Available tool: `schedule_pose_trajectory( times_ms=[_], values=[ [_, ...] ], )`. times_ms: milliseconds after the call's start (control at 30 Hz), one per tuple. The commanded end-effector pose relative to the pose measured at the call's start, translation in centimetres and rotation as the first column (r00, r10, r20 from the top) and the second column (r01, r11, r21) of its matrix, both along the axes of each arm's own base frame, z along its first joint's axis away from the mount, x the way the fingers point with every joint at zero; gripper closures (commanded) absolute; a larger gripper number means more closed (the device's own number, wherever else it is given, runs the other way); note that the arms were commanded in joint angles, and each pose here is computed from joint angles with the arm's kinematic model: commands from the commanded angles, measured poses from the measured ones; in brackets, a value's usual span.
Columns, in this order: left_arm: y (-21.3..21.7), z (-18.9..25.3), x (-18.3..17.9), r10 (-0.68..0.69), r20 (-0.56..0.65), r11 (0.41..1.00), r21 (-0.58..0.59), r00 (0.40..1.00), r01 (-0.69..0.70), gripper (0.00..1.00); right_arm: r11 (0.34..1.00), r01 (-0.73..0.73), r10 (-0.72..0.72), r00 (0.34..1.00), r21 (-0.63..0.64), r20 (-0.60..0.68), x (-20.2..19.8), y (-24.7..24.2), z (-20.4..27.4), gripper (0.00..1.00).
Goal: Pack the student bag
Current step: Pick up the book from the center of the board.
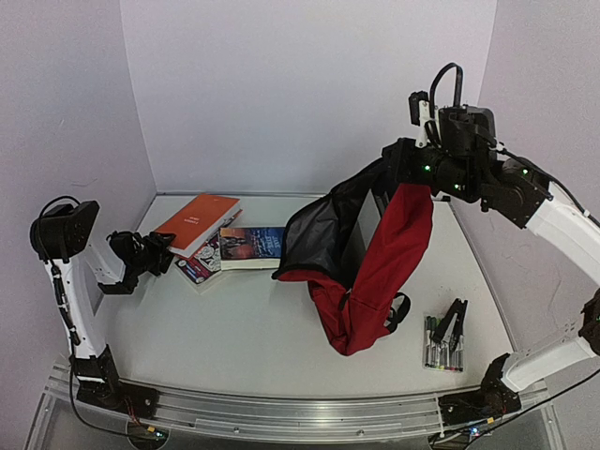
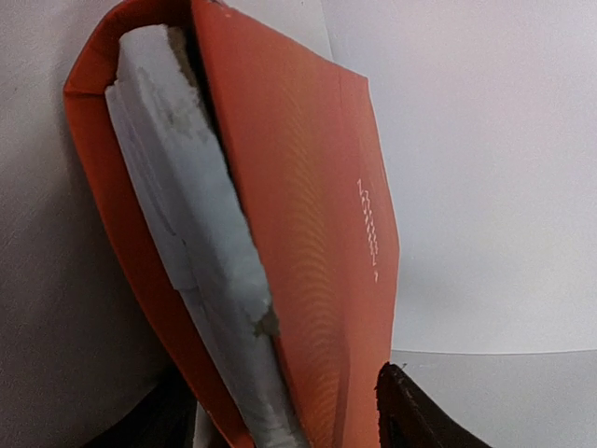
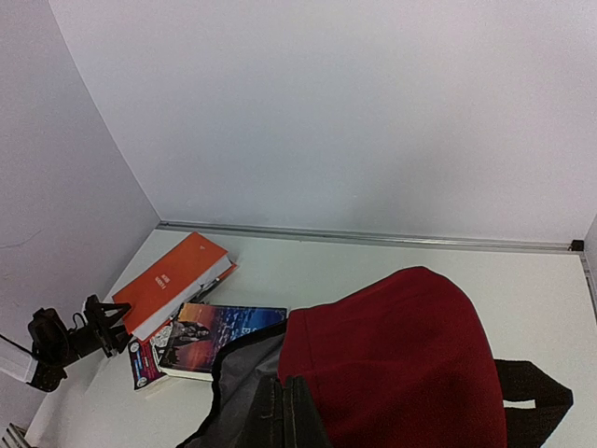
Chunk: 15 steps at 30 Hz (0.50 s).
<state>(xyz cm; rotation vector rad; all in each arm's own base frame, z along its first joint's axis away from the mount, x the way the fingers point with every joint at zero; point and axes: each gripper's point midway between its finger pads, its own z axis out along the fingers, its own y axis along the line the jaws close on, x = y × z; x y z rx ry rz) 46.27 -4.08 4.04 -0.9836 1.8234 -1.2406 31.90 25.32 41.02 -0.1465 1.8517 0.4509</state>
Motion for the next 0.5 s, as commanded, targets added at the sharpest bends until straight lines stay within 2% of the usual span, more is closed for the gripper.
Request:
schedule_pose_trajectory(
  times_ms=[0,300,467],
  values=[
    [0.2,0.6,1.0,-0.012,0.046,1.0,0.014,0.999,0.011,0.44,1.0,0.018,-0.019,0.999,0.025,0.043,0.0,-0.4,2.3,1.0],
    [-0.3,6.5,1.5,-0.081,0.213,0.991,0.126,0.974,0.055,0.7,1.0,0.023,-0.023,0.999,0.015,0.041,0.1,-0.3,2.2,1.0],
    [-0.7,9.9,0.8,-0.125,0.243,0.98,0.183,0.962,0.082,0.75,1.0,0.025,-0.026,0.999,0.013,0.039,0.1,-0.4,2.0,1.0]
  ],
)
